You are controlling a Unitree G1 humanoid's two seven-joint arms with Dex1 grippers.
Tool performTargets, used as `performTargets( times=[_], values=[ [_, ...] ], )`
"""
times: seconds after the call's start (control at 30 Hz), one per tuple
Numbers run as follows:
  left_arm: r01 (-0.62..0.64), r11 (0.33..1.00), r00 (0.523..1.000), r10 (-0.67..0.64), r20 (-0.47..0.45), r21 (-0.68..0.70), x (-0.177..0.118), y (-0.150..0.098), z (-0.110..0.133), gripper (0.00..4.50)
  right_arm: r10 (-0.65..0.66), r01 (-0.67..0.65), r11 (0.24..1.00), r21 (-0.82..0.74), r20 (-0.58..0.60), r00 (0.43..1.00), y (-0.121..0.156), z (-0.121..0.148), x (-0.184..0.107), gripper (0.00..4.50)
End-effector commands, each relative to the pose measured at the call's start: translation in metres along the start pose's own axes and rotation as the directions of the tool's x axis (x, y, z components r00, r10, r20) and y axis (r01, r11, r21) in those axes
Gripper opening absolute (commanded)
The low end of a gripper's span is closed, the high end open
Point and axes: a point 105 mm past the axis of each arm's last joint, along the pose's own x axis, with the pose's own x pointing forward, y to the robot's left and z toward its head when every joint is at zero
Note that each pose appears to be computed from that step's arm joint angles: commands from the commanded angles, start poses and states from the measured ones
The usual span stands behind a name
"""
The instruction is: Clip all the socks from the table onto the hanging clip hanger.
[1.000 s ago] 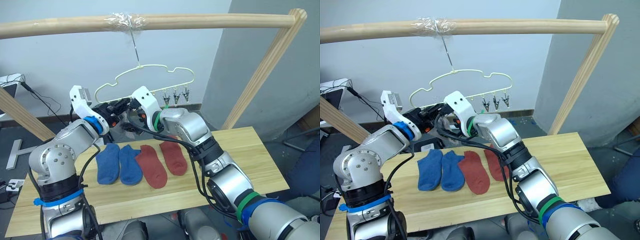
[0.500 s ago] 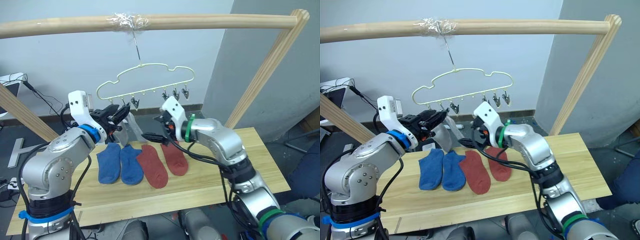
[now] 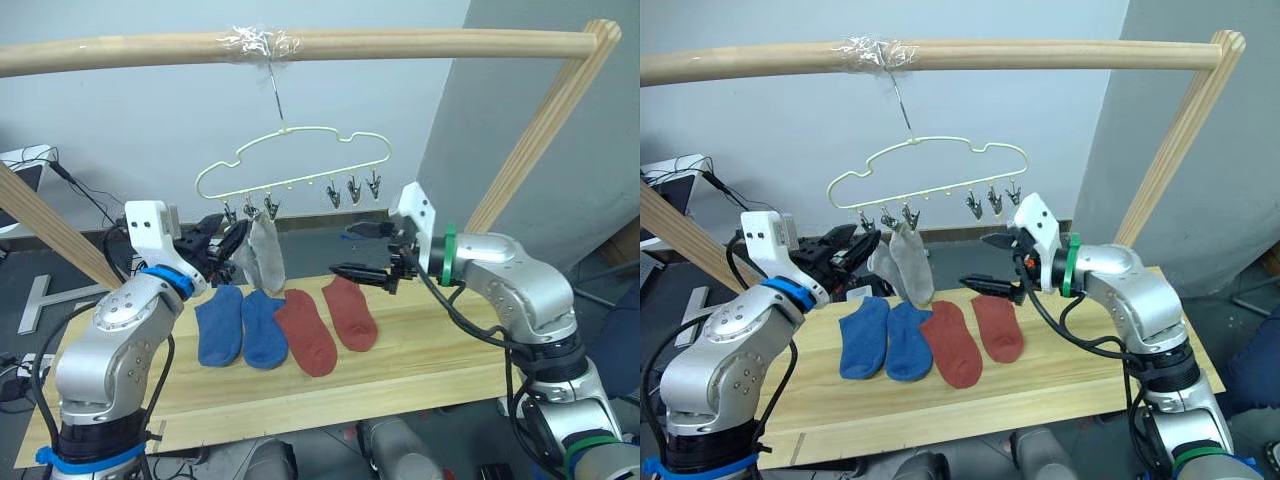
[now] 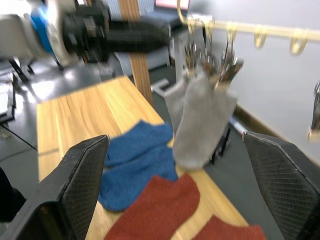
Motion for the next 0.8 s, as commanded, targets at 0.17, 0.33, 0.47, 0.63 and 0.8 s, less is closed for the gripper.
performTargets(
  times=[0.17, 0.33, 0.47, 0.63, 0.8],
  values=[
    [0.016, 1.000, 0.998, -0.016, 0.055, 0.002, 0.003, -0.013, 0.007, 2.16, 0.057, -0.053, 0.997, -0.047, 0.091, 0.994, 0.015, 0.031, -0.013, 4.47],
    [0.017, 1.000, 0.999, -0.017, 0.051, -0.004, 0.006, -0.016, 0.005, 2.16, 0.061, -0.058, 0.997, -0.042, 0.079, 0.995, 0.017, 0.029, -0.015, 4.47],
    [0.025, 1.000, 0.998, -0.025, 0.052, -0.002, 0.010, -0.021, 0.005, 2.16, 0.059, -0.056, 0.997, -0.044, 0.075, 0.995, 0.018, 0.030, -0.017, 4.47],
    [0.031, 0.999, 0.999, -0.030, 0.037, -0.012, 0.018, -0.027, -0.003, 2.16, 0.055, -0.052, 0.998, -0.044, 0.074, 0.996, 0.019, 0.031, -0.017, 4.47],
    [0.020, 1.000, 1.000, -0.019, 0.022, -0.024, 0.027, -0.028, -0.011, 2.16, 0.046, -0.043, 0.998, -0.041, 0.077, 0.996, 0.020, 0.032, -0.016, 4.47]
  ],
)
